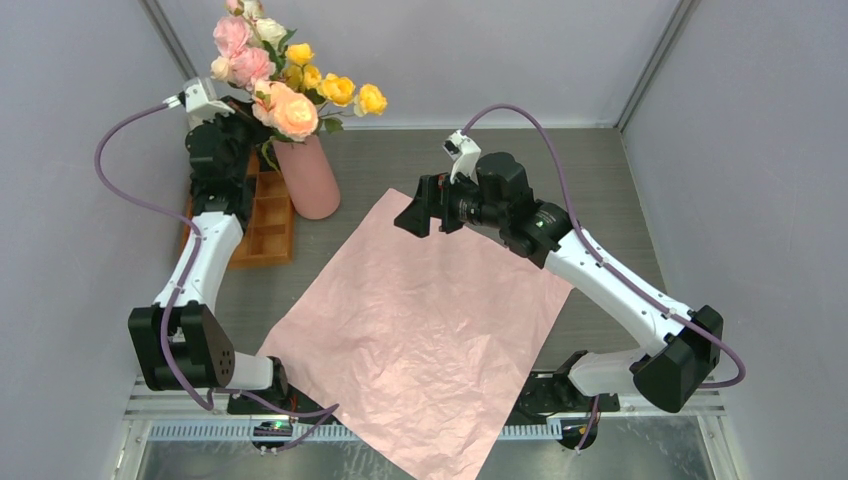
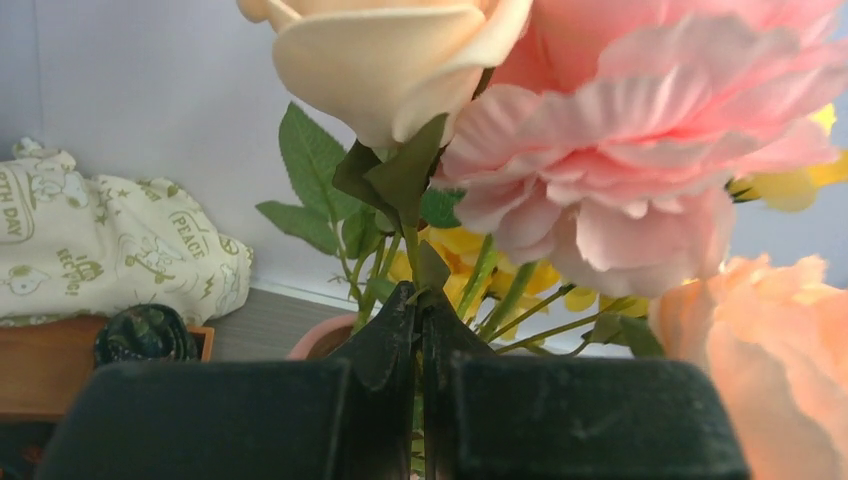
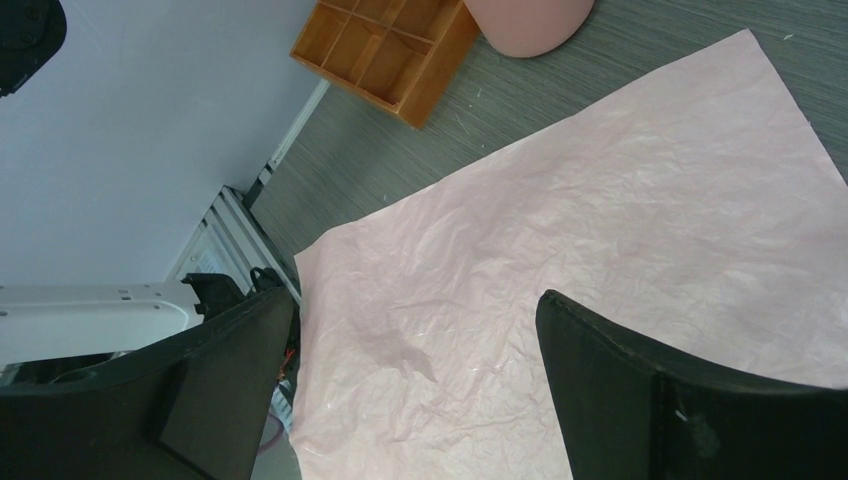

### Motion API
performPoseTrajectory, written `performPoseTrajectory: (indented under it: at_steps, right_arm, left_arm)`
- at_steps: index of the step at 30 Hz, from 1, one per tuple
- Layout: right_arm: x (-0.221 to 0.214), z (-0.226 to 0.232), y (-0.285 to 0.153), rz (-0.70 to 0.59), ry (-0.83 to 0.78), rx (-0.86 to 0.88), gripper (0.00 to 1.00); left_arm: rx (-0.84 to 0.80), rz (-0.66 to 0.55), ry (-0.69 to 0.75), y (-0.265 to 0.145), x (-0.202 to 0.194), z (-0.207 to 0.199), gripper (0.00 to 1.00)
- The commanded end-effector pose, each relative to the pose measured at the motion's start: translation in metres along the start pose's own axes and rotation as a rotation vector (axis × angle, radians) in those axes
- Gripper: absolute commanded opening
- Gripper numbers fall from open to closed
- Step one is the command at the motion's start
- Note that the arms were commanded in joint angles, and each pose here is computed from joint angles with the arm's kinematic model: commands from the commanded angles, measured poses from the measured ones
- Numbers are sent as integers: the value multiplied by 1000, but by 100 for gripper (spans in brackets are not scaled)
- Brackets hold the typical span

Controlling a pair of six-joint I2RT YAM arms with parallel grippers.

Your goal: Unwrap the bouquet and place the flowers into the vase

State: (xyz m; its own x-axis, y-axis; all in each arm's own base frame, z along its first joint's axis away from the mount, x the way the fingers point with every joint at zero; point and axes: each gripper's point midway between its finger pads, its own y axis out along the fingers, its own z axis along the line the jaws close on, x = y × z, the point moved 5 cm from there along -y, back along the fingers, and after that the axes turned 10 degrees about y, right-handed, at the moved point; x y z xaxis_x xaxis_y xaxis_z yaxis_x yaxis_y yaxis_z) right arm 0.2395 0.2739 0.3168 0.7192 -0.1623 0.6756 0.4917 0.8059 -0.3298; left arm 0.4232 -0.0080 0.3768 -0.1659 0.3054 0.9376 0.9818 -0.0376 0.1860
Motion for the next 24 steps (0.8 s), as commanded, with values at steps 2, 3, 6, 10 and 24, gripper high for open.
performPoseTrajectory:
  at_steps: [2, 3, 6, 10, 24]
  right_arm:
    - [10, 8, 2, -39, 2, 49, 97]
    - [9, 8, 2, -38, 4, 49, 97]
    - [9, 9, 1, -40, 9, 51, 97]
    - [8, 9, -2, -42, 16, 45, 98]
    - [8, 11, -8, -55, 36, 48, 99]
  left_arm:
    - [-15, -7, 27, -5, -2, 0, 2]
    - [-12, 2, 26, -5, -5, 2, 2]
    - [-1, 42, 20, -2, -20, 6, 2]
    - [13, 92, 11, -1, -35, 11, 4]
    - [75, 131, 12, -41, -22, 8, 31]
